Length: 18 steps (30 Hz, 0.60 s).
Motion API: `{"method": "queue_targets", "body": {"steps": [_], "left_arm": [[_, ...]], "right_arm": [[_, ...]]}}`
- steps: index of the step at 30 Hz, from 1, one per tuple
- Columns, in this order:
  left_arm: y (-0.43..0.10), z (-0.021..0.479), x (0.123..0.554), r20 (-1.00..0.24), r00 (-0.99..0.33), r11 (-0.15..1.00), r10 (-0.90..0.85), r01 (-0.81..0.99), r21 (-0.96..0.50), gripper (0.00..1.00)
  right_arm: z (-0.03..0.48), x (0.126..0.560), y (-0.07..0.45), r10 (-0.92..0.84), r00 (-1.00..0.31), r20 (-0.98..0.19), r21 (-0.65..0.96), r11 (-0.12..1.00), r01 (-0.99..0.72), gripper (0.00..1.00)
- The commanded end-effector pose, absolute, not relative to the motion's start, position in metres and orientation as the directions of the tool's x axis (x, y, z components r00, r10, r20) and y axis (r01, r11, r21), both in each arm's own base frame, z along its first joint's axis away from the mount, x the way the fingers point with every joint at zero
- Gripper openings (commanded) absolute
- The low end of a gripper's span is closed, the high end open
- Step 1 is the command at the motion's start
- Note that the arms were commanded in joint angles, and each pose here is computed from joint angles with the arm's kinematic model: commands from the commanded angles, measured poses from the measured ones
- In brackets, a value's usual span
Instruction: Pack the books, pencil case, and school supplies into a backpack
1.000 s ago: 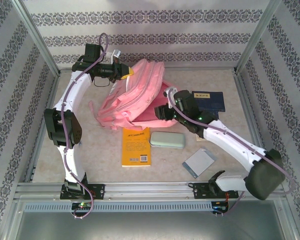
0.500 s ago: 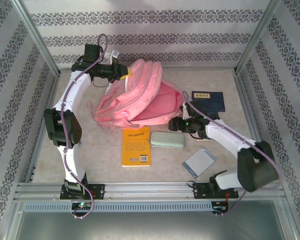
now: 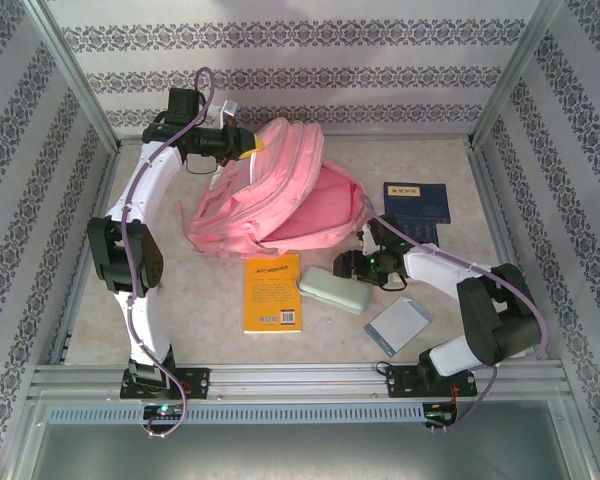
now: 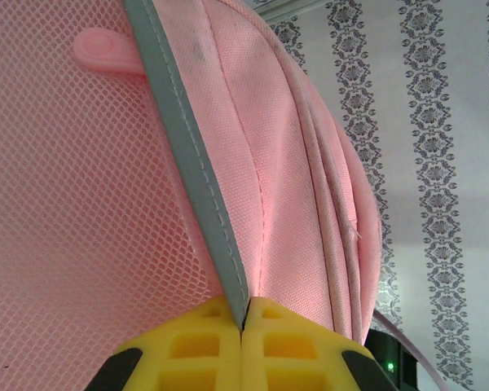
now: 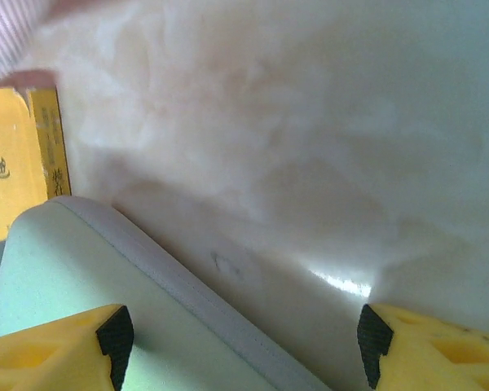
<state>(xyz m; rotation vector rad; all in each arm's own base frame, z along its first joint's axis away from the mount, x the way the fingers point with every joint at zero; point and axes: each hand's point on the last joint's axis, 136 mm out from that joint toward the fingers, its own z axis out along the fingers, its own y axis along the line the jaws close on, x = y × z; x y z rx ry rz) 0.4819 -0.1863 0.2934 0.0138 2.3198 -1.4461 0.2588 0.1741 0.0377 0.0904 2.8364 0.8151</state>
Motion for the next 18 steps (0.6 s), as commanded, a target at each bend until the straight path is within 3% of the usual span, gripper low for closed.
{"method": "queue_targets", "body": {"steps": [1,7,8,10,13,16,18], "left_arm": [[-0.177,0.322,0.485,-0.406,-0.887,0.442,-0.219,0.280,-0.852,0.00],[-0.178,0.323,0.485,-0.403,-0.888,0.438,-0.219,0.280,-0.854,0.00],[-0.178,0.323,0.485,-0.404,-0.888,0.438,-0.219,0.281,-0.854,0.00],[-0.177,0.325,0.485,-0.406,-0.887,0.438,-0.220,0.282,-0.853,0.00],[-0.177,0.325,0.485,-0.408,-0.886,0.437,-0.219,0.285,-0.853,0.00],[-0.177,0.324,0.485,-0.407,-0.887,0.436,-0.218,0.285,-0.854,0.00],[-0.178,0.323,0.484,-0.403,-0.889,0.434,-0.216,0.282,-0.855,0.00]], "right_arm": [[0.038,0.240,0.181,0.116,-0.984,-0.136,0.556,0.831,0.021,0.74],[0.045,0.225,0.191,0.072,-0.982,-0.172,0.507,0.861,-0.026,0.86],[0.049,0.226,0.186,0.061,-0.979,-0.196,0.464,0.885,-0.037,0.86],[0.061,0.229,0.176,0.021,-0.966,-0.256,0.356,0.932,-0.074,0.98],[0.085,0.232,0.171,-0.115,-0.937,-0.331,0.206,0.960,-0.190,0.98],[0.101,0.218,0.192,-0.307,-0.908,-0.285,0.186,0.911,-0.367,0.98],[0.101,0.201,0.202,-0.436,-0.881,-0.183,0.174,0.868,-0.466,0.98]]}}
